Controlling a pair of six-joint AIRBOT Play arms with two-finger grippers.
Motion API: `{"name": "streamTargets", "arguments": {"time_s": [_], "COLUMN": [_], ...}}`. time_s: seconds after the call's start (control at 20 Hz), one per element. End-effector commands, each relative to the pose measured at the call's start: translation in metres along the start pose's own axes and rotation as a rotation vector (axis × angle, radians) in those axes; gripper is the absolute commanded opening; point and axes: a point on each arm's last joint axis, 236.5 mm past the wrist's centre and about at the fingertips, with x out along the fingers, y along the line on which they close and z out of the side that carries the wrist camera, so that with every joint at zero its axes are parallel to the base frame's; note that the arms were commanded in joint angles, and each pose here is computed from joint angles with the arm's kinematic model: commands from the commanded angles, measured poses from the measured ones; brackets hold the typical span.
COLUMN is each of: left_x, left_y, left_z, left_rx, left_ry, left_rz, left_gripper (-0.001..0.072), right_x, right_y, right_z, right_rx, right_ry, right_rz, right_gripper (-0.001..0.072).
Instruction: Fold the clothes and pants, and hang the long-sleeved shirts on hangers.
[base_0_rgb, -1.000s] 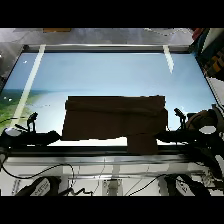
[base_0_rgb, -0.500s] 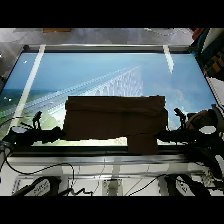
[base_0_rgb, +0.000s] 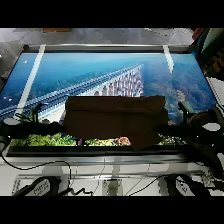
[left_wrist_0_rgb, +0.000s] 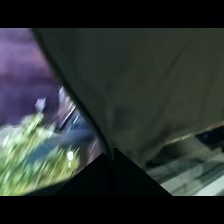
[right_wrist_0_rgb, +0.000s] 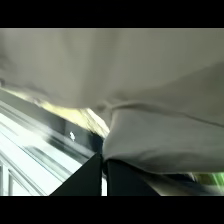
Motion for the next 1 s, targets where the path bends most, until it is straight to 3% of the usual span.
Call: {"name": "streamTargets", "arguments": {"time_s": [0.0, 0.15, 0.35, 0.95], "left_x": [-0.039, -0.061, -0.032, 0.093], "left_y": [-0.047, -0.058, -0.061, -0.020], "left_z": [0.079, 0.144, 0.170, 0.184], "left_rx": [0.064, 0.046, 0.047, -0.112], "left_ry": [-0.243, -0.493, -0.576, -0.662], "left_rz": [-0.086, -0.060, 0.012, 0.242], "left_gripper": [0.0012, 0.0012, 0.0012, 0.0014], "right_x": [-0.023, -0.052, -0.091, -0.005], "right_y": [0.033, 0.017, -0.029, -0.138], "right_z": [0.056, 0.124, 0.182, 0.194], "right_rx": [-0.064, -0.040, 0.121, 0.285], "right_ry": [-0.131, -0.365, -0.657, -0.672], "right_rz": [0.039, -0.102, -0.261, -0.481], "right_gripper": [0.0015, 0.0014, 0.0014, 0.0015]}}
